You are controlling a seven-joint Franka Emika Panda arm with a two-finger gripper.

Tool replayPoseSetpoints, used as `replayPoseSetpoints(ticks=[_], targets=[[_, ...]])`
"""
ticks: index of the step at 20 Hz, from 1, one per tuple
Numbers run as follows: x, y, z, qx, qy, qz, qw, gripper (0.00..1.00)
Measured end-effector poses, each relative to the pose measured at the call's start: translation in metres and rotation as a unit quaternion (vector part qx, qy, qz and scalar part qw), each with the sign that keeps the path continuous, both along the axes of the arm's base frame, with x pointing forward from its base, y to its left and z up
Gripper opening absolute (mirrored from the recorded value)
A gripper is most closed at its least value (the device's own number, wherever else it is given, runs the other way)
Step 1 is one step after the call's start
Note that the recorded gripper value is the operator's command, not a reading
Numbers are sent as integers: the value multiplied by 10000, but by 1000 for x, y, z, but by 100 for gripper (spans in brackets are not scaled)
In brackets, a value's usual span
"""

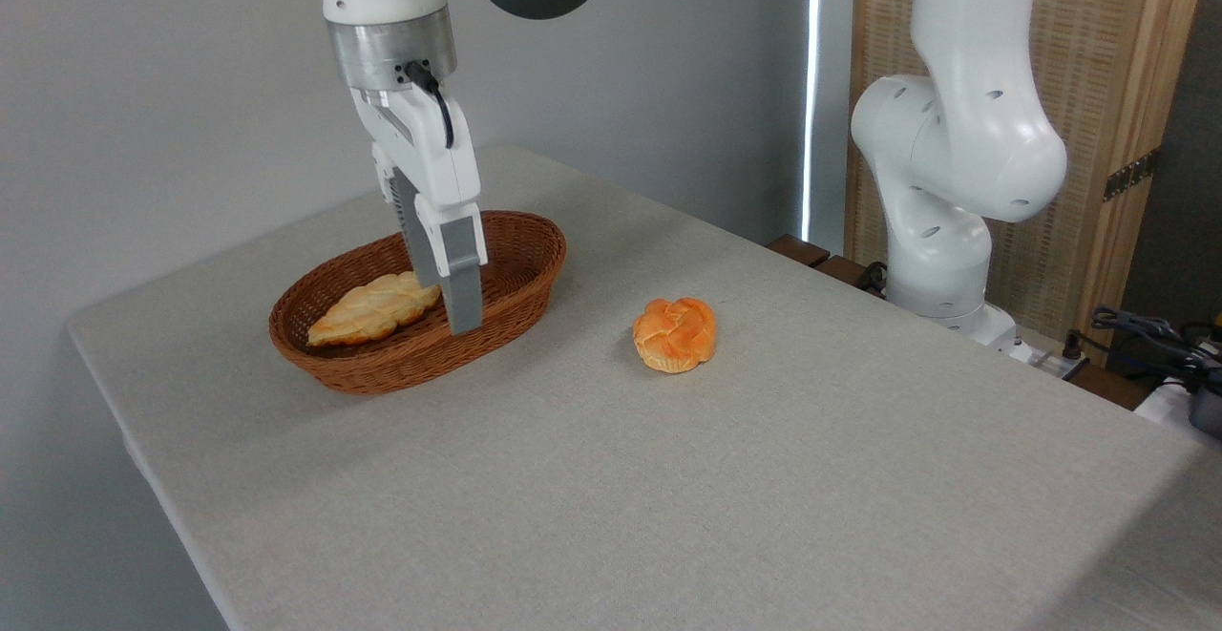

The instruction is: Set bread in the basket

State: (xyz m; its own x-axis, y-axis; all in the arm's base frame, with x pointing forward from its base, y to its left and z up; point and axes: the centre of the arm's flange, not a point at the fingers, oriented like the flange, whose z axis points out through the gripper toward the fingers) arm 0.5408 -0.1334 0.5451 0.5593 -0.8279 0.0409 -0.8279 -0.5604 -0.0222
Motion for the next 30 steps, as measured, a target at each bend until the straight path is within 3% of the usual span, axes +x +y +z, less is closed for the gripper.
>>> replayPoseSetpoints(ticks=[7,30], targets=[[-1,-1,-3,139,61,12,9999,100],[-17,-2,-7,196,230,-20,9995,100]])
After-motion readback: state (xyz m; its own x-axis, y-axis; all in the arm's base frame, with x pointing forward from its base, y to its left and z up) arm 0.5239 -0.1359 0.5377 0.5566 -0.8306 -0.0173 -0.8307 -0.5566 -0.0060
